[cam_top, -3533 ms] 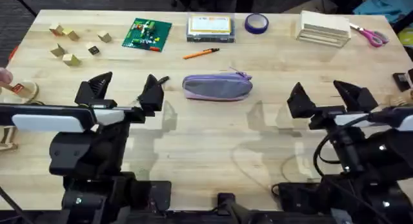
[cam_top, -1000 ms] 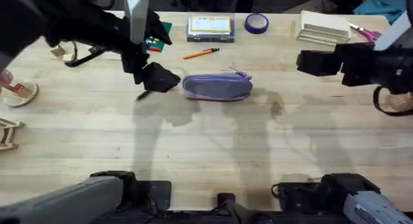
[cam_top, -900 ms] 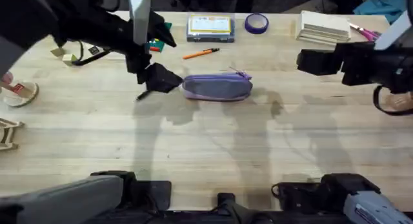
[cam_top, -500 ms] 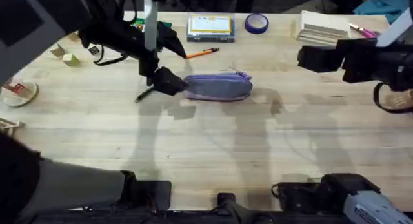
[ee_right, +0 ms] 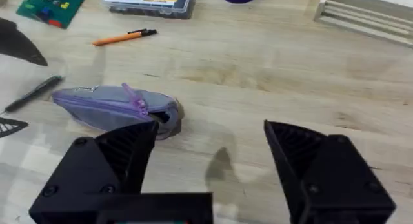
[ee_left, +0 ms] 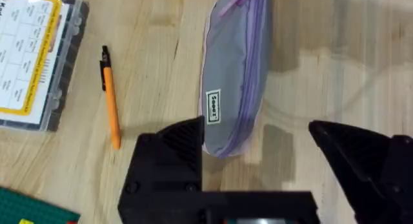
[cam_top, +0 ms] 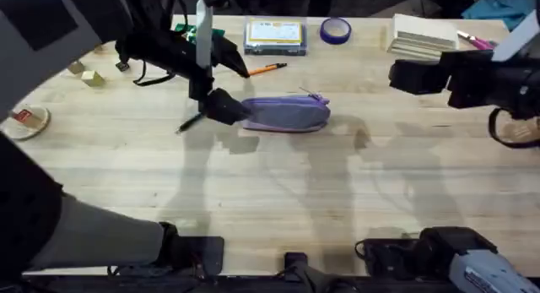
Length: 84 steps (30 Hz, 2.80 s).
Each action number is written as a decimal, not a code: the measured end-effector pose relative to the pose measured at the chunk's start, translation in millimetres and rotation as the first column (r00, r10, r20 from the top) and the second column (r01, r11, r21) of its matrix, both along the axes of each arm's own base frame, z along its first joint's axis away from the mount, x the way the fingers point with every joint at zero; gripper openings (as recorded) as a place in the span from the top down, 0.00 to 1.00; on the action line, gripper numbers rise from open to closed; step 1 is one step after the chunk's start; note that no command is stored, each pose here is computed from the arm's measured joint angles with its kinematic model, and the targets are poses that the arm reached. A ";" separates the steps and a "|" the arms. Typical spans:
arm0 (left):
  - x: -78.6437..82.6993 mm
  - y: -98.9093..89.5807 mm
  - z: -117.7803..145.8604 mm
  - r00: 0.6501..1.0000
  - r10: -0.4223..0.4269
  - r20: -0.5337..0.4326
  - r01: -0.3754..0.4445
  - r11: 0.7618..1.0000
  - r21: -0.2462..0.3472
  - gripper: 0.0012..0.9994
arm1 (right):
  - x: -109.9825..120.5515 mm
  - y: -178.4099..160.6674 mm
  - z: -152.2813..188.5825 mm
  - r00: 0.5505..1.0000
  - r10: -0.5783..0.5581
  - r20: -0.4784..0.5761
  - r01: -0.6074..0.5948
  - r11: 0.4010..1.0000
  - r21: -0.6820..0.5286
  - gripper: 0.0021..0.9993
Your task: Unzip the bag, pick up the pens from the table one at a time and place them inside, then zip the bag closed.
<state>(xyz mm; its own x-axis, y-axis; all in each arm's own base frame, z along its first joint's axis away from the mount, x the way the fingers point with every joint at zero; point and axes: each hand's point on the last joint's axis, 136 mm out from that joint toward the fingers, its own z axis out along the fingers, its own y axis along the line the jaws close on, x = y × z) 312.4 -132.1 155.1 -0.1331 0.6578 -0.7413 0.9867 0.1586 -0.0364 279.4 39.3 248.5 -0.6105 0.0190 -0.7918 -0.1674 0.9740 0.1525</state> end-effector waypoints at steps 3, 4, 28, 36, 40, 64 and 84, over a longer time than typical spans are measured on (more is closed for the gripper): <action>0.6 -3.8 -6.8 1.000 -0.014 -0.012 0.014 1.000 0.007 0.01 | 0.0 0.0 0.0 1.000 0.000 0.000 0.000 1.000 0.000 0.00; 0.7 -6.0 -10.0 1.000 -0.021 -0.018 0.022 1.000 0.008 0.01 | 0.0 0.0 0.1 1.000 0.000 0.000 0.000 1.000 0.000 0.00; 7.4 -13.8 -61.4 0.994 -0.070 -0.079 0.080 0.989 0.122 0.60 | 0.0 0.0 0.1 1.000 0.009 0.004 -0.009 1.000 -0.012 0.00; 8.9 -13.9 -61.1 0.995 -0.072 -0.071 0.081 0.989 0.128 0.96 | -0.8 1.3 -0.4 1.000 -0.008 -0.009 0.008 1.000 0.023 0.00; 8.9 -13.8 -61.3 0.995 -0.072 -0.071 0.081 0.988 0.128 0.96 | 1.7 3.0 3.6 0.999 -0.037 -0.006 0.037 0.996 0.079 0.00; 8.9 -13.6 -61.5 0.995 -0.072 -0.071 0.080 0.988 0.130 0.96 | 49.2 97.9 -27.6 0.955 0.248 -0.163 -0.209 0.952 0.224 0.00; 9.0 -13.6 -61.4 0.995 -0.072 -0.071 0.080 0.988 0.130 0.96 | 61.4 137.5 -99.8 0.883 0.334 -0.329 -0.272 0.936 0.222 0.00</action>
<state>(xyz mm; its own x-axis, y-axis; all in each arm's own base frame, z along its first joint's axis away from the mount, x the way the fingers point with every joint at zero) 321.4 -145.7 93.7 -0.1244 0.7599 -0.6380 0.9922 0.0910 -0.0850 340.9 176.8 148.8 -0.8468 -0.1018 -0.5220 -0.3543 0.8399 0.4111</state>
